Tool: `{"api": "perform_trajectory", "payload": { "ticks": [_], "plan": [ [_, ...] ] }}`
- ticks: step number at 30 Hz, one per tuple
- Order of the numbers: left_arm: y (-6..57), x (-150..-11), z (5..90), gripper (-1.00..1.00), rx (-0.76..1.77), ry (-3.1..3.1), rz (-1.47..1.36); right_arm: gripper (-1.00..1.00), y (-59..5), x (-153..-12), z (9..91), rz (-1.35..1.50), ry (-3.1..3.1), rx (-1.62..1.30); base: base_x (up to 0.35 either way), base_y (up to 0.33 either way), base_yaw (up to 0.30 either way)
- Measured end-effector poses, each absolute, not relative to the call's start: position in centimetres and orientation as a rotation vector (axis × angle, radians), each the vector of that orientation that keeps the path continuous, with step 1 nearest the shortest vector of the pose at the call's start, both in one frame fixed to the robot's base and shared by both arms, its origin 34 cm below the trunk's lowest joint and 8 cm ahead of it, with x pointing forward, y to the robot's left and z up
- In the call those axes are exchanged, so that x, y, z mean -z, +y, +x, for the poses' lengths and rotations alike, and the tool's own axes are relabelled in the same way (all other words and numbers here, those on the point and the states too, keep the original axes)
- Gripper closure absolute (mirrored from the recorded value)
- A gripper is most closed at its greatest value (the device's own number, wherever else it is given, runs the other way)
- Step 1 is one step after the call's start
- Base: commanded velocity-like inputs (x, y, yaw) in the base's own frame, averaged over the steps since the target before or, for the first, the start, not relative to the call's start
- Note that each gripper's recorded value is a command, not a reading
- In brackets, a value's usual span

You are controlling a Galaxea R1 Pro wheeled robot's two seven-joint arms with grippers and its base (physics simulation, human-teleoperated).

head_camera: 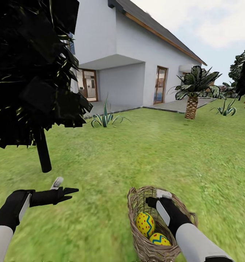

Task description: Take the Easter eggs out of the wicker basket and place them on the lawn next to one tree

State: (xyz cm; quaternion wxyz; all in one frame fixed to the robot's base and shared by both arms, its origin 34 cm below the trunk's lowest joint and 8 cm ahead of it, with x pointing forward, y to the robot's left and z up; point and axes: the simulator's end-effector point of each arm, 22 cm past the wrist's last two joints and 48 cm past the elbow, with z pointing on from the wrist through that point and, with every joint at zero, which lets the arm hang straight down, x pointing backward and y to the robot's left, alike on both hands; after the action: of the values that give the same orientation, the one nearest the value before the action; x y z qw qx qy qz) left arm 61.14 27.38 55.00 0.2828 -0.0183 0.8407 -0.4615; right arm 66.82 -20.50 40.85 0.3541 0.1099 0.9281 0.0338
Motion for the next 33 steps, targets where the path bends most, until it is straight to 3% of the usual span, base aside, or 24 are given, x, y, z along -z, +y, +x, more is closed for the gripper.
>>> {"api": "perform_trajectory", "payload": {
  "ticks": [33],
  "plan": [
    [28.6, -48.8, 61.5, -1.00, 1.235, 2.339, -0.130, -1.00, -19.8, -33.3, 64.4, 0.280, 2.570, -0.070, 0.000, 0.000, 0.000]
  ]
}}
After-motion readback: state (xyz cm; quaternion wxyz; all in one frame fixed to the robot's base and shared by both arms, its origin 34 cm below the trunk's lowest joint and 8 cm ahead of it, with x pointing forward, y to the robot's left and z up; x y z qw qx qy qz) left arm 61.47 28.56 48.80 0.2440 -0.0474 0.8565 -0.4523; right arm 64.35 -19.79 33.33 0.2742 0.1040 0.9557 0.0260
